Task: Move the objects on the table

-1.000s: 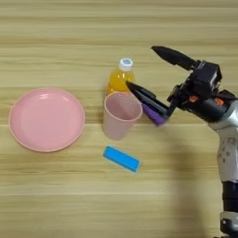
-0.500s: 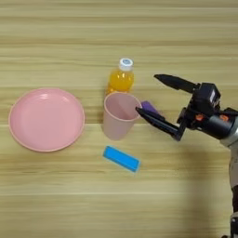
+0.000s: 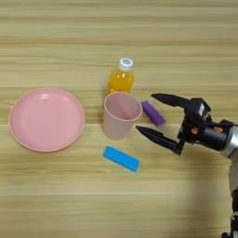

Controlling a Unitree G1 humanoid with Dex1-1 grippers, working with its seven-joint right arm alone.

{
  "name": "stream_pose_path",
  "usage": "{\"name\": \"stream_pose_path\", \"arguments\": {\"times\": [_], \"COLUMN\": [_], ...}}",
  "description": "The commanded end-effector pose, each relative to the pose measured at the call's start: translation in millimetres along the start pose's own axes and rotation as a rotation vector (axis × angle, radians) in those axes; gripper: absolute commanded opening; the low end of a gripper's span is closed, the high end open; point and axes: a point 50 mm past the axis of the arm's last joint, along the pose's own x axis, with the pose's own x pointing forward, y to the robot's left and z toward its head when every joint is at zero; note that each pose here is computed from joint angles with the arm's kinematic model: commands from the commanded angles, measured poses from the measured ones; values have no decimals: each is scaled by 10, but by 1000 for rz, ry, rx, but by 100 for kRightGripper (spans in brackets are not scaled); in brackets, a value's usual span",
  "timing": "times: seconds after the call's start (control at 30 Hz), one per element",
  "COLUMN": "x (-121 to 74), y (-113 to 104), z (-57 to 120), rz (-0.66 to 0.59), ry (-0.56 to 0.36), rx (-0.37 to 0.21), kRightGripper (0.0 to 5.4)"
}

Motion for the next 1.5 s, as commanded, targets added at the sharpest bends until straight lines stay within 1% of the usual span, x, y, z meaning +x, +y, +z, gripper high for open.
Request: {"name": "stream_pose_path", "arguments": {"times": [0.03,0.17,0.23,0.4,0.53,0.73,1.1,1.5], "x": [-9,26,49,121,151,198,342,551], "y": [-220,-209,-203,-182,-182,-181,-168,-137], "z": [235,183,143,98,58,-8,-50,-41], "rz": [-50,-42,-42,-31,-34,-40,-32,-18], "ry": [19,34,47,55,65,80,72,29], "rx": [-127,-121,-103,-93,-65,-45,-24,-19], "kRightGripper": [538,538,538,538,538,538,538,538]}}
